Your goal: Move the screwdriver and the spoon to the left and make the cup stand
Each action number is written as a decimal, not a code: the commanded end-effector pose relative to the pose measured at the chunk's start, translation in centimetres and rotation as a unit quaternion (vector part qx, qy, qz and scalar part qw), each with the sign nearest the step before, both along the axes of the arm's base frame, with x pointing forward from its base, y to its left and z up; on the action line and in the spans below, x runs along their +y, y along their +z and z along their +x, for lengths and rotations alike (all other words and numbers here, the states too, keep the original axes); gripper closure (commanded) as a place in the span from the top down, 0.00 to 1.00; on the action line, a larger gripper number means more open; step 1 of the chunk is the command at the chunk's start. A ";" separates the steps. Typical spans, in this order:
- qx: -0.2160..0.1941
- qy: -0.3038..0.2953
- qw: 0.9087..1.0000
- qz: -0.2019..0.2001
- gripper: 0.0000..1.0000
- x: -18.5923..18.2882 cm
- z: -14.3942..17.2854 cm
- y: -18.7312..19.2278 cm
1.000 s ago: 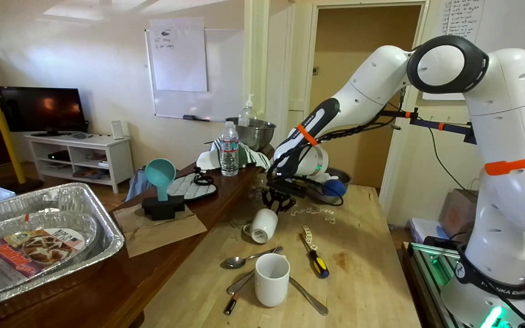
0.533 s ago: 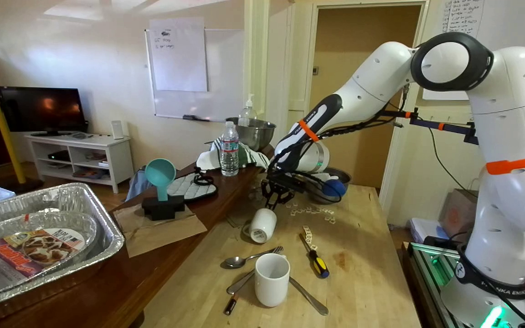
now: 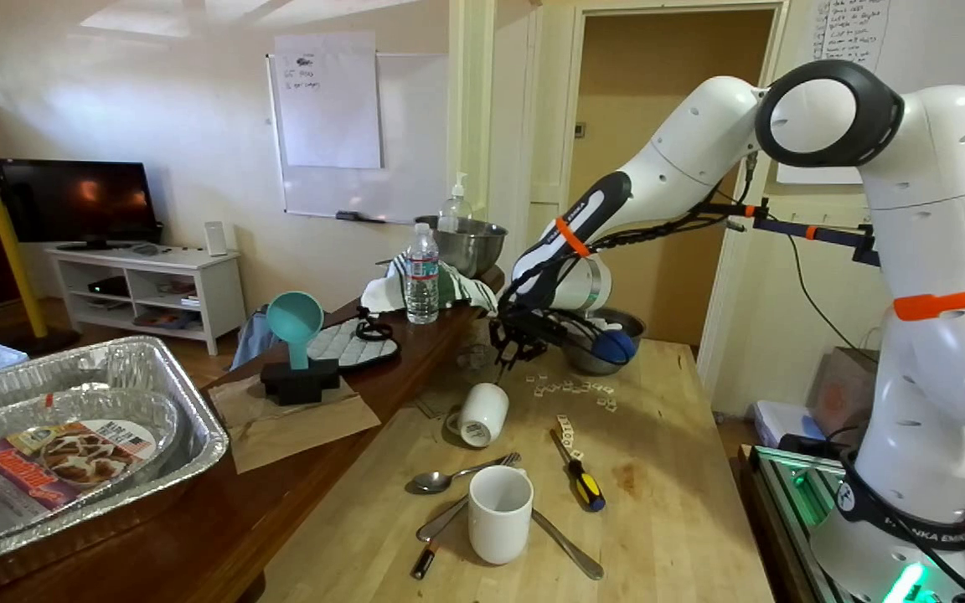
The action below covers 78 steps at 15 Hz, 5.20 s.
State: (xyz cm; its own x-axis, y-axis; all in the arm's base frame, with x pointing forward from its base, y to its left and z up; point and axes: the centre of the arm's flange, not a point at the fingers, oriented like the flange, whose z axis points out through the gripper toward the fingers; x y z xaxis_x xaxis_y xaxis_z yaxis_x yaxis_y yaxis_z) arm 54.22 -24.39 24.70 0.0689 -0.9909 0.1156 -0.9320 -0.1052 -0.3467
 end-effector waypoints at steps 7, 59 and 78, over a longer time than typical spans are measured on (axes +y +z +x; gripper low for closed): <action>0.031 0.025 0.999 -0.018 0.07 -1.7 -3.6 0.6; 0.058 0.462 0.854 0.233 1.00 3.1 -7.0 7.1; -0.145 0.674 0.715 0.116 1.00 5.0 0.0 2.0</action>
